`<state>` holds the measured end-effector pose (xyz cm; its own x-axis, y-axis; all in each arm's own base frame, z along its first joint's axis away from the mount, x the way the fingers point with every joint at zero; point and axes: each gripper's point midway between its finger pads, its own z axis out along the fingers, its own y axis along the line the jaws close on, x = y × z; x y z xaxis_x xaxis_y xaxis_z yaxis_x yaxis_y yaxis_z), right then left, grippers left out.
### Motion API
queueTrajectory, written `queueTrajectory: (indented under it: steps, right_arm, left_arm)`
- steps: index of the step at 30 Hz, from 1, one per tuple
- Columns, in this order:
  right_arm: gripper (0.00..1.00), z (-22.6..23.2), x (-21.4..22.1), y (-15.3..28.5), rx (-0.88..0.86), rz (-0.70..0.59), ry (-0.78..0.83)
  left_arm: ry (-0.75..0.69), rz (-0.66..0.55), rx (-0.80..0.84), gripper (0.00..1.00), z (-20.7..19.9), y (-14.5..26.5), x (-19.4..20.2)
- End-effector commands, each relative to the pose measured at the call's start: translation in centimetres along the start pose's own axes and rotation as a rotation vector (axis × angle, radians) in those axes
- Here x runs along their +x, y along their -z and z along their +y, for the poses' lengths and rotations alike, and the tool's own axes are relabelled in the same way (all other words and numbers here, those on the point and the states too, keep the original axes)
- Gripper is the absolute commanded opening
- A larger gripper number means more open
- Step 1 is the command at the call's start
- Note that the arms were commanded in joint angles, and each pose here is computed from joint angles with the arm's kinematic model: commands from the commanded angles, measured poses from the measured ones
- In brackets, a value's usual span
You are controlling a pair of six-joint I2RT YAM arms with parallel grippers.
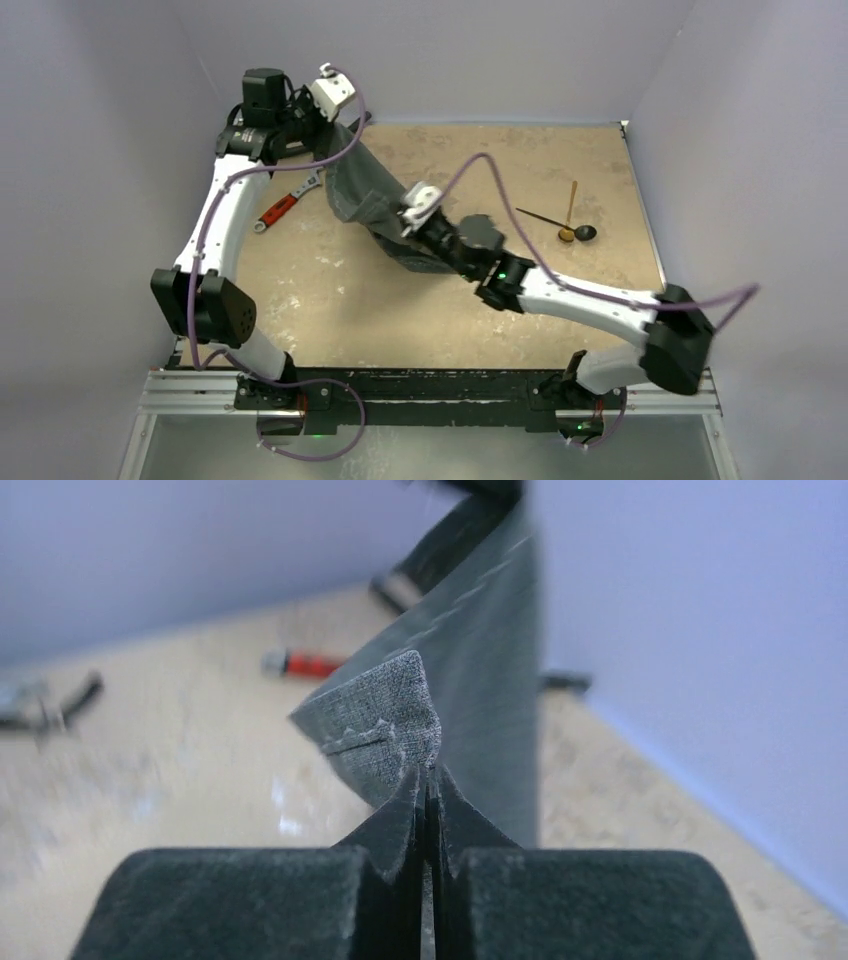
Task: Fold the napkin into a case and place the utensils inside
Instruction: Pick up the crumpled napkin from the center of the board, then flatten out the crumpled napkin at the center of the board.
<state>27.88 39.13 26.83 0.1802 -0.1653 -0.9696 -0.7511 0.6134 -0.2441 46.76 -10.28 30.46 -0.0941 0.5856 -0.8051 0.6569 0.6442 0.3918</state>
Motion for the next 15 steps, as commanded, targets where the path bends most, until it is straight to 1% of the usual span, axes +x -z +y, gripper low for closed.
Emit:
queueTrajectory:
  steps: [1,4,9,12,15]
  right_arm:
    - [0.0,-4.7,-9.6,6.0,0.143,-0.233,-0.121]
    - [0.0,-6.3,-13.2,10.3,0.165,-0.31,-0.19]
    - [0.0,-8.4,-17.6,16.7,0.195,-0.423,-0.272]
    - [0.0,-9.6,-20.7,19.9,0.204,-0.486,-0.305]
    - [0.0,-10.2,-22.8,22.2,0.193,-0.526,-0.312]
  left_arm:
    - [-0.045,-0.145,-0.135,0.0,2.1,7.4,-7.1]
    - [-0.063,-0.189,-0.162,0.0,1.7,11.3,-9.7]
    - [-0.11,-0.28,-0.241,0.0,1.2,18.3,-13.8]
    - [-0.136,-0.334,-0.301,0.0,0.9,22.4,-15.9]
    - [-0.16,-0.383,-0.352,0.0,0.6,26.1,-17.7]
